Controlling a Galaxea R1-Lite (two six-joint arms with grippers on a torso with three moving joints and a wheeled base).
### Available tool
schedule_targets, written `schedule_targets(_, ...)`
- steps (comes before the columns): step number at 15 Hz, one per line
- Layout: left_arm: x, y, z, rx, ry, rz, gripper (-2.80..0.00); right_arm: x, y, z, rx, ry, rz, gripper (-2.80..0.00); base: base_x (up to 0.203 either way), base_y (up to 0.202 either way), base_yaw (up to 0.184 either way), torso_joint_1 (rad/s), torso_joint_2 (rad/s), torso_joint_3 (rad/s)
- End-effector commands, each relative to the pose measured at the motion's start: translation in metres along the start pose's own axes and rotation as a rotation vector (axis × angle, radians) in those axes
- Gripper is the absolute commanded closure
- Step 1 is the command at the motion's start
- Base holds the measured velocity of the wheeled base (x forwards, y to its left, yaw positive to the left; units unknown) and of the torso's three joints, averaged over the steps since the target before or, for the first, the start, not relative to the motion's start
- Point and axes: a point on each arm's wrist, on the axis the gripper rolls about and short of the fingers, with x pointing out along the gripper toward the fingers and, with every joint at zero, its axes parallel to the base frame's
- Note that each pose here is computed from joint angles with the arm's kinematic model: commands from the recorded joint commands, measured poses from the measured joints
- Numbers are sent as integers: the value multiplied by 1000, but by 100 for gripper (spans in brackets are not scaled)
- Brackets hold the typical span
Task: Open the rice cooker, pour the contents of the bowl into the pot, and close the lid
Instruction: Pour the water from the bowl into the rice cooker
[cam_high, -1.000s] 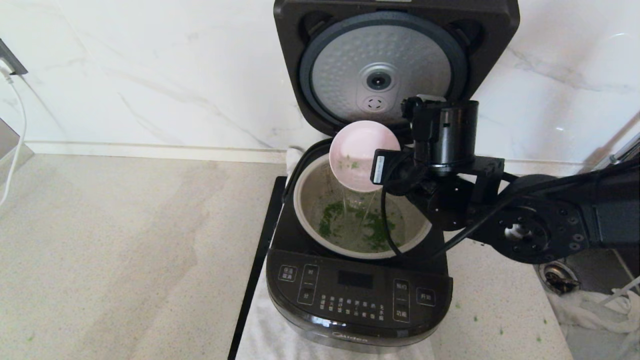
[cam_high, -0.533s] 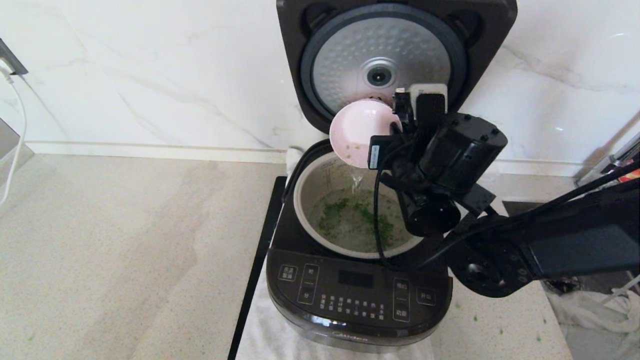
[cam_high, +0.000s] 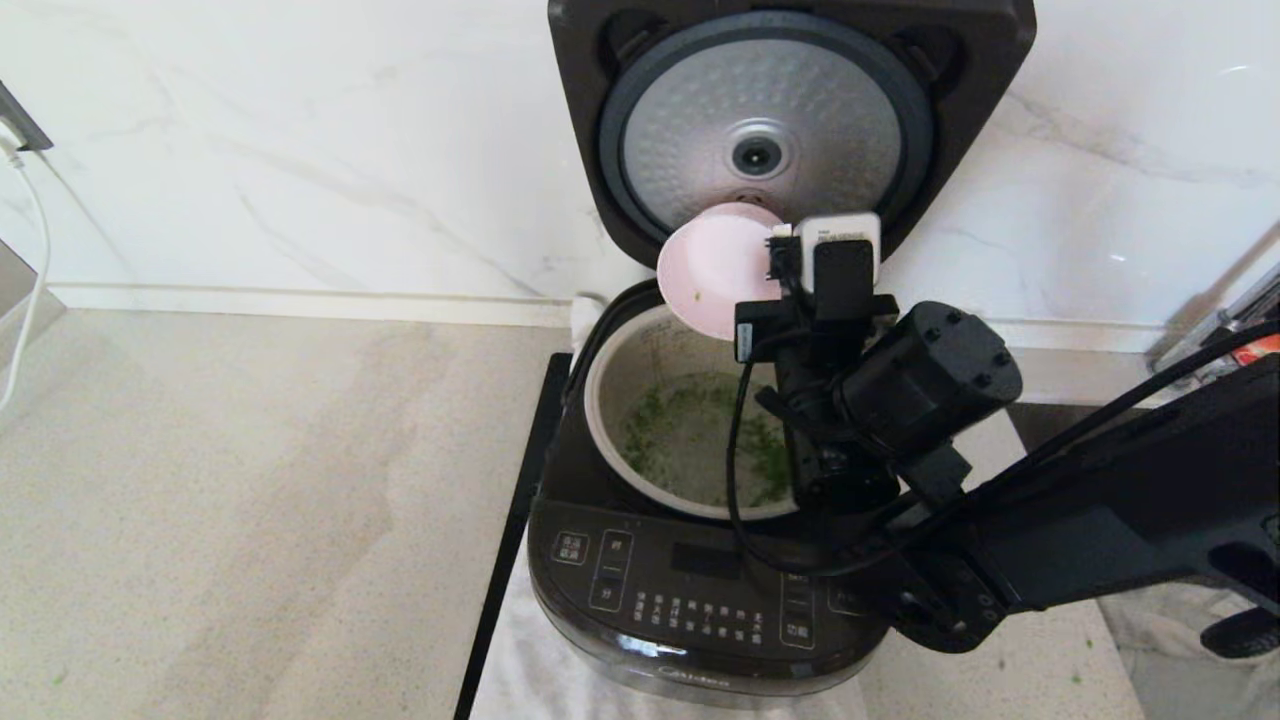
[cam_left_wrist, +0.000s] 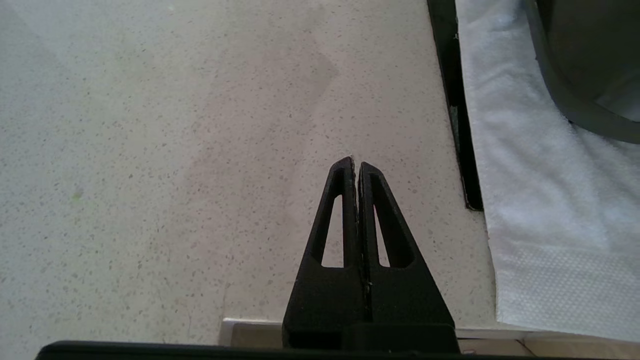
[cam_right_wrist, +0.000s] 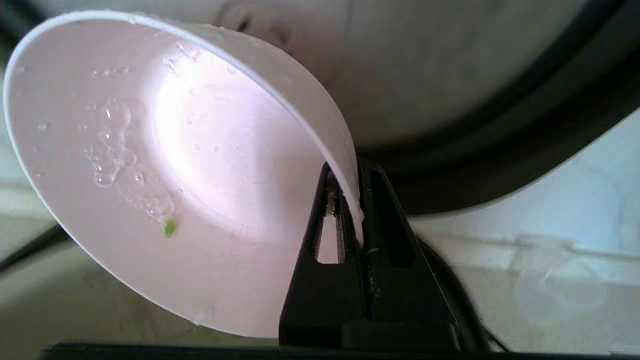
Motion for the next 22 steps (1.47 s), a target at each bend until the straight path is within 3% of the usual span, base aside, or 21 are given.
schedule_targets(1, 0, 0, 0, 1, 0, -1, 0, -8, 1, -4, -13, 19, 19, 0, 0, 0, 0, 0, 0, 0)
schedule_targets(8, 0, 0, 0, 1, 0, -1, 0, -20, 15, 0, 5, 18, 62, 0, 0, 0, 0, 0, 0, 0)
schedule_targets(17, 0, 0, 0, 1, -1, -1, 0, -5, 3, 44, 40, -73, -18, 0, 0, 0, 0, 0, 0, 0)
schedule_targets(22, 0, 0, 0, 1, 0, -1, 0, 4, -6, 36, 15, 5, -79, 0, 0, 0, 0, 0, 0, 0)
